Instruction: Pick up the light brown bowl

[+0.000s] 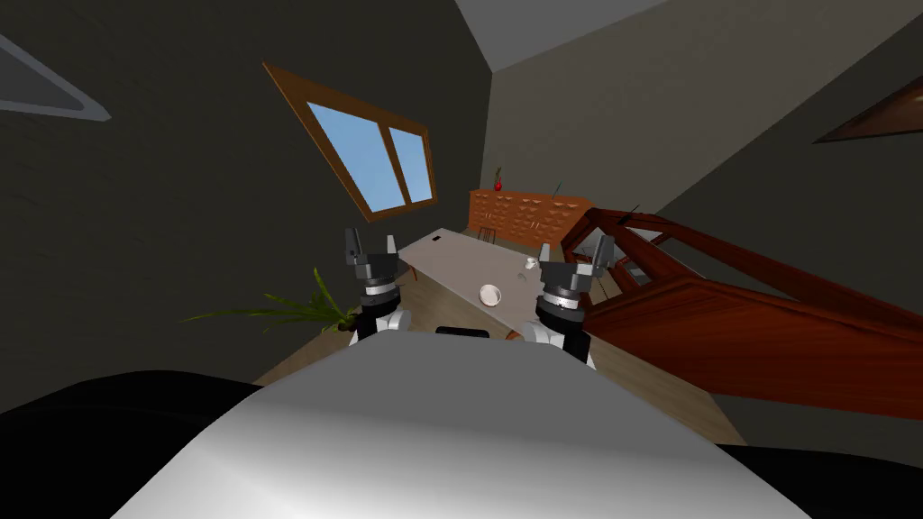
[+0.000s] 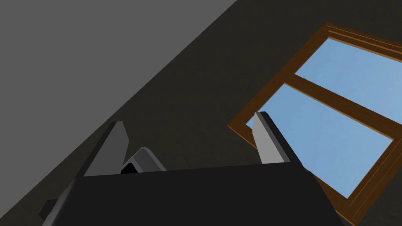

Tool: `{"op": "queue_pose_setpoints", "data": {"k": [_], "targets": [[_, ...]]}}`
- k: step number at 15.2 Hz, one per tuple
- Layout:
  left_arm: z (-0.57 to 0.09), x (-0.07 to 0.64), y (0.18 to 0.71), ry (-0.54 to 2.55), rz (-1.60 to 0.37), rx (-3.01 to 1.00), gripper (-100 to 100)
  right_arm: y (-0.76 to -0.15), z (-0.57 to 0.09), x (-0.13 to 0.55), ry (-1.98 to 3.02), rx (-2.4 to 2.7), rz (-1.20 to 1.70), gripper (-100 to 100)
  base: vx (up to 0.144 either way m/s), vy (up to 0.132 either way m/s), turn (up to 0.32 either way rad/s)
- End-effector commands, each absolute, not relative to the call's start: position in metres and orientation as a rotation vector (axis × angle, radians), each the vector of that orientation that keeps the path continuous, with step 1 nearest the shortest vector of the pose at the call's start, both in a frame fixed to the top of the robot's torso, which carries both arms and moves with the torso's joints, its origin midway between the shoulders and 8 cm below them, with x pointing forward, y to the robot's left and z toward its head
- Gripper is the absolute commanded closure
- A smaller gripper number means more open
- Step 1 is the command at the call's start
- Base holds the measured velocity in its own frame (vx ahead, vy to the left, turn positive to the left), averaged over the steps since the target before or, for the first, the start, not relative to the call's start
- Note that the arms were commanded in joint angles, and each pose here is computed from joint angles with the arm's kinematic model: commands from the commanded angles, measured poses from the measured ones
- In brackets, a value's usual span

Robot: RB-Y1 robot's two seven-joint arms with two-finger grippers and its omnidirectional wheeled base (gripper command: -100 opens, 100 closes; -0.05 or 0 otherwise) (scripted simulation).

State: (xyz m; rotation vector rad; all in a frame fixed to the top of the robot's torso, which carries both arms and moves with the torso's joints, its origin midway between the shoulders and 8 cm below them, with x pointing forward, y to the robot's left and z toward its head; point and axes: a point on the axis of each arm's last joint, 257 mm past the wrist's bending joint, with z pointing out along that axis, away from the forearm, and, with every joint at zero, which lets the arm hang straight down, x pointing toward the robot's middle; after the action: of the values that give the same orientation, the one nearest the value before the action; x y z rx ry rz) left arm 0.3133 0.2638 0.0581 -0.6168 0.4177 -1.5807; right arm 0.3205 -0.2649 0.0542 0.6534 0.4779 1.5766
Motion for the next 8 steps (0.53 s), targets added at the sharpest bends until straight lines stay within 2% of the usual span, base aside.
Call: {"op": "queue_pose_setpoints", "data": {"k": [1,5,8], "targets": [[0.058,0.313,0.264,0.418,-1.581,-0.617,0,-0.266,0.042,0.329,0.527,0.678,1.585,-100,-0.034,0.033,0.055],[0.058,0.313,0.264,0.417,-1.581,-0.617,0,-0.281,0.001,0.354,0.628,0.808,1.597,-100,-0.047,0.106,0.085],[0.058,0.313,0.264,0.417,-1.581,-0.617,0,-0.297,-0.029,0.368,0.672,0.913,1.596,-100,0.005,0.088,0.083]]}}
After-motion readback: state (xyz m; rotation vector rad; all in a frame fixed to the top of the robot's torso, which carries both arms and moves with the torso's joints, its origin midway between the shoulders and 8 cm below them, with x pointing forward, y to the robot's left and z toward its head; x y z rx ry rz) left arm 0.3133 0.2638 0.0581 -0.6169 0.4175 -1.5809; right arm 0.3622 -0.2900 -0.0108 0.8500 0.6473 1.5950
